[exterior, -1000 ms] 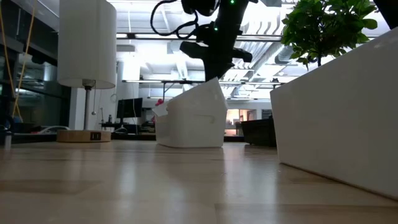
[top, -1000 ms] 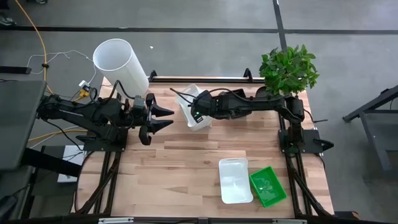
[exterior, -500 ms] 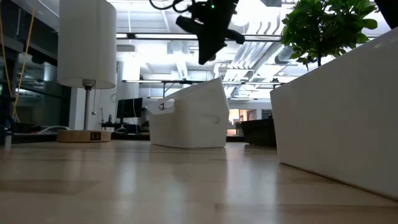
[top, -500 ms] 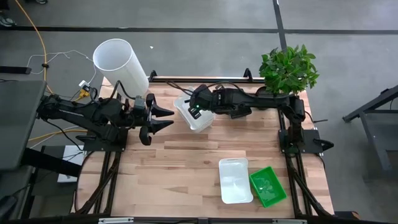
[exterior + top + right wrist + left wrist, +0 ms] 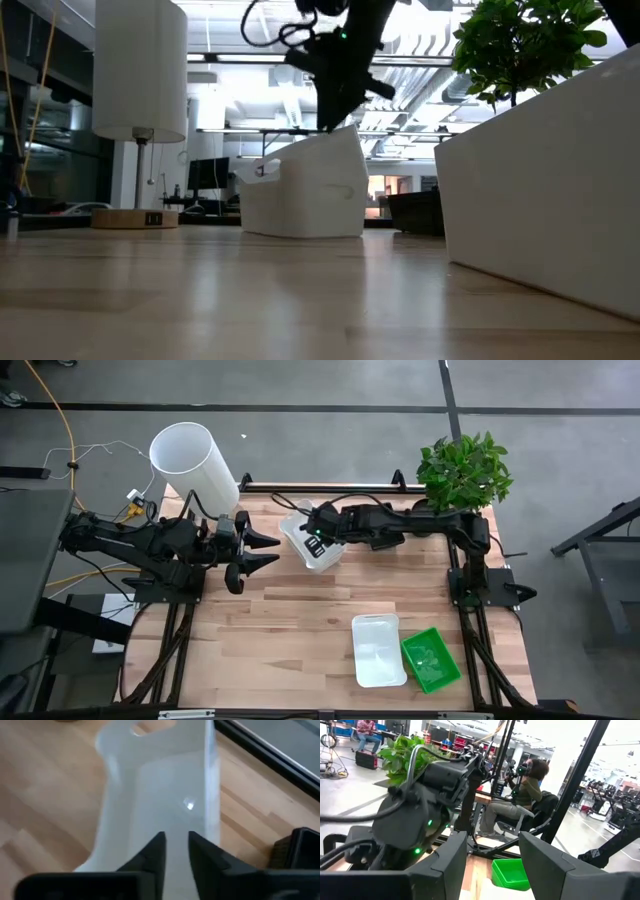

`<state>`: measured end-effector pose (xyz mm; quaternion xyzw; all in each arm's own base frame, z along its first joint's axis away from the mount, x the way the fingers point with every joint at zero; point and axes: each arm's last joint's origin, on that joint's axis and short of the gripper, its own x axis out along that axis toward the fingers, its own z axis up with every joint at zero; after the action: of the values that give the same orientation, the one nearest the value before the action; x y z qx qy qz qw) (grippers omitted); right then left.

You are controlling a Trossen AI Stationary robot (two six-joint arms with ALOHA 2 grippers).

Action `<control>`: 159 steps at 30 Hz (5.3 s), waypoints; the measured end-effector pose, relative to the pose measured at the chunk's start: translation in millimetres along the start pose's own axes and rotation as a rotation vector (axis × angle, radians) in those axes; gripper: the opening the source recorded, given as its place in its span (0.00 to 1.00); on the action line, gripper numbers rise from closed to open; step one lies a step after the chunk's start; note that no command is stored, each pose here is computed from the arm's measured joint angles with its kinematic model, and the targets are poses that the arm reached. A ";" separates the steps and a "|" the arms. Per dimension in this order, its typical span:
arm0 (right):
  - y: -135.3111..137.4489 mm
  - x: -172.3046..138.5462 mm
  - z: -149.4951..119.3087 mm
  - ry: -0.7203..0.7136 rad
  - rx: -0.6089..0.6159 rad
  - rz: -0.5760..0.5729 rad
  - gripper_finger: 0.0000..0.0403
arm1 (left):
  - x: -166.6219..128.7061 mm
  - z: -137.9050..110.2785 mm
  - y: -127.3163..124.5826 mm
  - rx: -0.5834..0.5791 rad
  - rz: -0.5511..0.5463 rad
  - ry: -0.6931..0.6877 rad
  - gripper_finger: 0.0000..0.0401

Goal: Stack baskets by color
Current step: Stack the bottom left white bin on top of the top white bin, then stack the bottom white bin on top of the top white bins

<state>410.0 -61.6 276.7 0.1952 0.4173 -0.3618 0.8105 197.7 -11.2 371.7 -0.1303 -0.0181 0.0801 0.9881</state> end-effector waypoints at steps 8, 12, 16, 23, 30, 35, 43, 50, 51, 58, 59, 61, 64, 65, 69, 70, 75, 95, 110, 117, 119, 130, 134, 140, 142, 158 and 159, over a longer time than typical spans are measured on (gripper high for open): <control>-3.7 14.9 -11.5 -0.013 0.005 -0.069 0.51 | 0.0 0.0 0.0 0.000 0.000 0.000 0.42; -4.1 17.5 -13.6 -0.005 0.003 -0.068 0.58 | 0.0 0.0 0.2 -0.001 0.006 -0.002 0.42; 3.4 10.6 -5.3 -0.051 -0.029 -0.005 0.59 | 0.0 0.1 0.2 0.000 0.008 -0.003 0.42; 10.0 -10.5 10.4 -0.146 -0.158 -0.028 0.57 | 0.0 0.1 0.3 0.000 0.011 -0.003 0.42; -10.9 -5.2 7.4 -0.072 -0.214 -0.202 0.54 | 0.0 0.1 0.4 0.000 0.013 -0.004 0.42; -19.0 -0.4 12.2 -0.056 -0.203 -0.207 0.53 | 0.0 0.2 0.4 0.000 0.015 -0.005 0.42; -11.6 36.1 2.0 0.048 -0.254 -0.185 0.52 | 0.0 0.5 0.3 -0.002 0.015 -0.008 0.42; -10.4 42.4 0.2 0.039 -0.209 -0.217 0.46 | 0.0 0.5 0.3 -0.002 0.014 -0.008 0.42; -10.6 42.4 0.2 0.036 -0.211 -0.223 0.43 | 0.0 0.5 0.3 -0.001 0.014 -0.008 0.42; -13.2 39.5 2.6 0.043 -0.218 -0.204 0.03 | 0.0 0.5 0.3 -0.002 0.014 -0.008 0.42; -13.6 36.9 3.9 0.035 -0.210 -0.196 0.04 | 0.0 0.5 0.3 -0.002 0.014 -0.008 0.42; -15.3 25.6 7.5 0.020 -0.199 -0.167 0.02 | 0.0 0.5 0.3 -0.002 0.014 -0.008 0.42; -22.3 3.0 17.1 -0.018 -0.167 -0.101 0.01 | 0.0 0.5 0.3 -0.002 0.014 -0.008 0.42; -25.3 -3.6 20.1 -0.027 -0.153 -0.079 0.01 | 0.0 0.5 0.3 -0.002 0.014 -0.008 0.42; -39.6 -28.3 29.9 -0.037 -0.119 0.021 0.00 | 0.0 0.5 0.3 -0.002 0.014 -0.008 0.42; -43.5 -34.0 32.1 -0.032 -0.119 0.058 0.00 | 0.0 0.5 0.3 -0.001 0.014 -0.008 0.42; -48.6 -40.3 32.6 0.030 -0.195 0.192 0.00 | 0.0 0.5 0.3 -0.001 0.014 -0.008 0.42; -110.9 -17.7 -2.1 -0.137 0.123 0.346 0.00 | 0.0 3.7 -0.3 -0.010 0.013 -0.041 0.42; -95.8 22.1 -20.3 -0.103 0.078 0.345 0.00 | 0.1 4.0 0.9 -0.011 0.056 -0.053 0.42; -95.5 22.9 -19.5 -0.125 0.023 0.330 0.00 | 0.1 4.0 0.9 -0.011 0.056 -0.053 0.42; -95.5 23.9 -20.2 -0.123 0.004 0.324 0.00 | 0.1 4.0 0.9 -0.011 0.056 -0.053 0.42; -98.9 28.2 -26.3 -0.078 -0.024 0.240 0.00 | 0.1 3.9 0.9 -0.011 0.056 -0.053 0.42; -99.4 28.4 -27.6 -0.063 -0.028 0.236 0.00 | 0.1 3.9 0.9 -0.011 0.056 -0.053 0.42; -99.4 28.5 -27.6 -0.058 0.008 0.238 0.00 | 0.1 3.9 0.9 -0.011 0.056 -0.053 0.42; -98.9 28.3 -26.6 -0.066 0.011 0.247 0.00 | 0.1 3.9 0.9 -0.011 0.056 -0.053 0.42; -103.1 -0.7 -24.2 -0.078 -0.035 0.354 0.50 | 0.1 3.8 1.0 -0.010 0.056 -0.052 0.42; -105.2 -8.2 -24.8 -0.073 -0.035 0.366 0.55 | 0.1 3.8 1.0 -0.010 0.056 -0.052 0.42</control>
<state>314.7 -112.4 267.6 0.2403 0.3515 -0.2078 0.8806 197.4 -9.3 375.2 -0.1336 -0.0405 0.1112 0.9839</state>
